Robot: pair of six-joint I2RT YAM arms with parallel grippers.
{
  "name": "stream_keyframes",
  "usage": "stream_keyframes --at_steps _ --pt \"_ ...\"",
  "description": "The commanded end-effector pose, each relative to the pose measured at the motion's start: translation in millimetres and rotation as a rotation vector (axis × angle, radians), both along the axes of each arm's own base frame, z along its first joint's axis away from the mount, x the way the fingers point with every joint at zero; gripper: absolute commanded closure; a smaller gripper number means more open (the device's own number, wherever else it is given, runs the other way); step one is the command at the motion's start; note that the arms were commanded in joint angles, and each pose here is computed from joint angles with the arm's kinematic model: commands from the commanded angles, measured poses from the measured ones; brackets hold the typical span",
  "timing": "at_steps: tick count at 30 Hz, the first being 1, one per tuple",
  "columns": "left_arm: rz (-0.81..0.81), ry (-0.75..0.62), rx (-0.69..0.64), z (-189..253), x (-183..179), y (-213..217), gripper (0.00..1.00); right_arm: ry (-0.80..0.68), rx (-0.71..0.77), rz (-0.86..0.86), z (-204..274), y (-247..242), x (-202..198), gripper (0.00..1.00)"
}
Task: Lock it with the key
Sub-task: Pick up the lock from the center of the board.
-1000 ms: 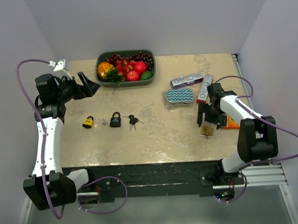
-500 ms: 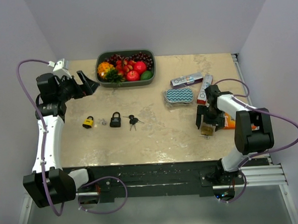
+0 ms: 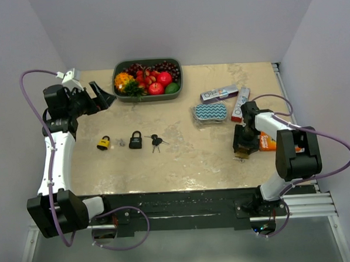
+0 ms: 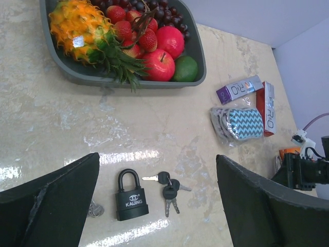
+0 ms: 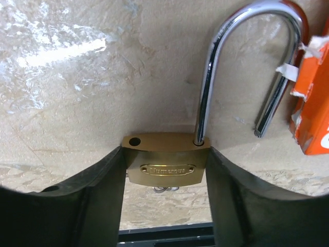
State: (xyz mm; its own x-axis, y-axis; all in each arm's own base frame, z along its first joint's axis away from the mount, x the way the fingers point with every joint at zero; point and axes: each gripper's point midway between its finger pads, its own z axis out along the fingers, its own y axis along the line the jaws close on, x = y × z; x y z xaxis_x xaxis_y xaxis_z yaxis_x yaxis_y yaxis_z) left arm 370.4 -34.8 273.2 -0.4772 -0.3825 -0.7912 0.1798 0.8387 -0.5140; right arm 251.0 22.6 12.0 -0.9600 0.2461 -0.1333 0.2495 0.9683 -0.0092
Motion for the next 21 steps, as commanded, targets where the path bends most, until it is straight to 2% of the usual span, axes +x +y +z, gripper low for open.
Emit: stream_keyframes --at_steps 1,5,9,11,17,20,21 --pt "0.009 -0.040 -0.006 9.1 4.6 3.8 0.01 -0.050 -0.012 -0.013 8.3 -1.9 4.3 0.53" --pt "-0.088 -0.054 -0.008 7.4 -0.3 -8.8 0.01 -0.126 0.032 0.020 34.9 5.4 14.2 0.68" --pt "-0.159 -0.059 0.045 1.8 -8.3 -13.3 0.01 -0.191 0.116 0.060 60.4 20.4 17.7 0.97" --pt "-0.213 -0.080 0.059 1.3 -14.3 -19.4 0.01 -0.223 0.191 0.101 71.6 33.3 19.0 1.00" --pt "-0.397 -0.232 0.104 8.1 -38.7 -42.7 0.01 -0.318 0.422 0.293 108.6 74.5 18.3 1.00" --pt "-0.504 -0.291 0.162 1.4 -51.1 -60.2 0.01 -0.353 0.549 0.426 129.1 103.0 13.3 1.00" --pt "-0.570 -0.338 0.219 -2.7 -54.8 -68.5 0.01 -0.359 0.627 0.489 139.4 121.4 6.6 1.00"
